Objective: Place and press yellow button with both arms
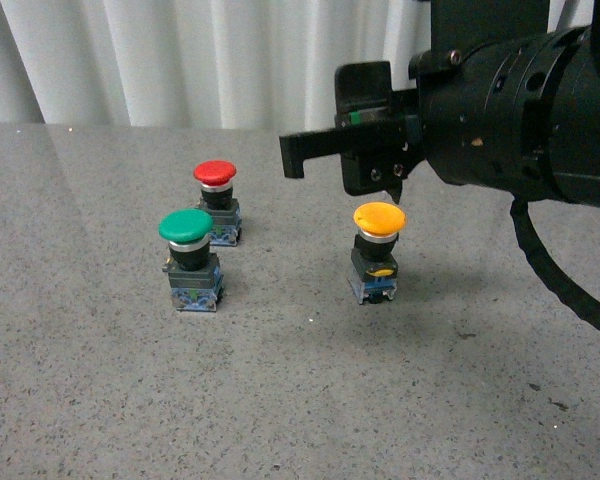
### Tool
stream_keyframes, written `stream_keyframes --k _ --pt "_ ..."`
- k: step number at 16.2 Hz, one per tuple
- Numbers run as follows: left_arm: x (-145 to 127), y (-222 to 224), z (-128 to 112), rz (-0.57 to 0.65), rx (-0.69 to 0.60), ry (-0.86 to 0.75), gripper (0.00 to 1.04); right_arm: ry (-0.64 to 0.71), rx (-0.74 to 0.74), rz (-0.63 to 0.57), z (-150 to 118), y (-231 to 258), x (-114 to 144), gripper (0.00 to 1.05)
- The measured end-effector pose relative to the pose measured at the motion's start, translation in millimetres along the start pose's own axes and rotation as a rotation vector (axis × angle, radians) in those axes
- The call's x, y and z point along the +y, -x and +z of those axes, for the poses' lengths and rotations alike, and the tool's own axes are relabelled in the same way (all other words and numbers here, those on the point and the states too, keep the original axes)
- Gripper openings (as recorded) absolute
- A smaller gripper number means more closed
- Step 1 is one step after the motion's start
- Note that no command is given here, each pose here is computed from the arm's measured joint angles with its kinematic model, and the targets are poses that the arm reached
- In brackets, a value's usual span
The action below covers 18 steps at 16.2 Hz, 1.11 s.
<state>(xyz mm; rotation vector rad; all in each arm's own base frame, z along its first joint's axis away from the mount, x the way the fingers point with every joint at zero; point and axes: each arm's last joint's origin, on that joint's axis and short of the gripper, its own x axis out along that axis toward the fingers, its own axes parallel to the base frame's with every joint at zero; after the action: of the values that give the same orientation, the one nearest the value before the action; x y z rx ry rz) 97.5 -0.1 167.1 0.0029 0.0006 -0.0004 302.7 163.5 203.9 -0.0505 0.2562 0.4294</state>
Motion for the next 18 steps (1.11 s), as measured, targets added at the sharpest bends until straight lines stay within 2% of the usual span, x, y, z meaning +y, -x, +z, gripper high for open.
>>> stream_keyframes --k 3,8,18 --pt "0.0 0.0 0.0 0.0 0.0 0.0 0.98 0.026 0.087 -0.009 -10.1 -2.1 -3.7 0.03" --pt "0.0 0.0 0.0 0.0 0.0 0.0 0.98 0.033 0.151 -0.018 -15.6 -1.8 -8.4 0.02" --pt "0.0 0.0 0.0 0.0 0.0 0.0 0.98 0.039 0.185 -0.003 -22.2 -13.8 -3.2 0.02"
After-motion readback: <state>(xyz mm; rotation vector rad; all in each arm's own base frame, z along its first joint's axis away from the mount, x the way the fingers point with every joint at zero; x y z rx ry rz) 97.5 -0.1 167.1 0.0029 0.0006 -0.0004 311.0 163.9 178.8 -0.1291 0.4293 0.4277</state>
